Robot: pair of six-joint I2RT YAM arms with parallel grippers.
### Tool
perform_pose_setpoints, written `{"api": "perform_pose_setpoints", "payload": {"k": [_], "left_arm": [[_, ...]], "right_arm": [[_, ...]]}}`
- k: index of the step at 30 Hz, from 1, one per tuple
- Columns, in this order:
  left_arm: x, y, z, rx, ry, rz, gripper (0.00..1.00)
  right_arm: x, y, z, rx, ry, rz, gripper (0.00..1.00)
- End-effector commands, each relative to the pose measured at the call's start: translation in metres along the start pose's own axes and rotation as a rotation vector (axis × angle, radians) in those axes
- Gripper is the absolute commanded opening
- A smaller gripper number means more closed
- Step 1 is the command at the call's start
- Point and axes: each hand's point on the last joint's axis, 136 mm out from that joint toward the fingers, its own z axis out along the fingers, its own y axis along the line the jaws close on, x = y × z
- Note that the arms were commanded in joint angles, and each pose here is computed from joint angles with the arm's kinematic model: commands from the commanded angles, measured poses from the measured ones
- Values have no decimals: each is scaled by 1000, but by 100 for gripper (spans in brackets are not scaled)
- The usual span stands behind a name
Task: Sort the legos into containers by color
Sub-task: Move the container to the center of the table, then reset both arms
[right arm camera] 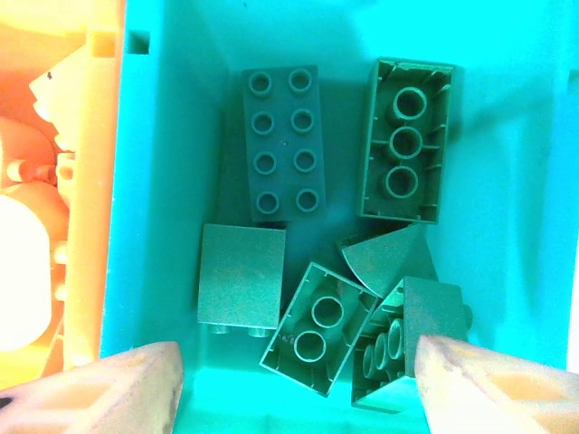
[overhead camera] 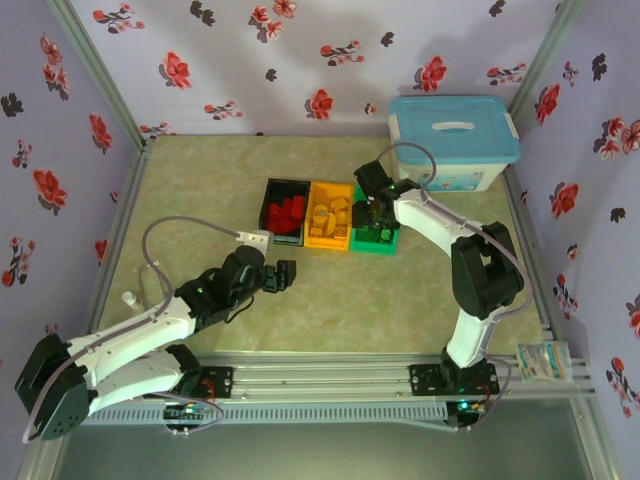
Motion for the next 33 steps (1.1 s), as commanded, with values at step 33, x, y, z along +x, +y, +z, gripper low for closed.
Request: {"api": "perform_pose_setpoints", "payload": {"k": [33], "left_arm": [[-91,145,-89,-751,-374,23,100]], "right_arm": [[-16,-122,-187,266,-901,69,99]]}}
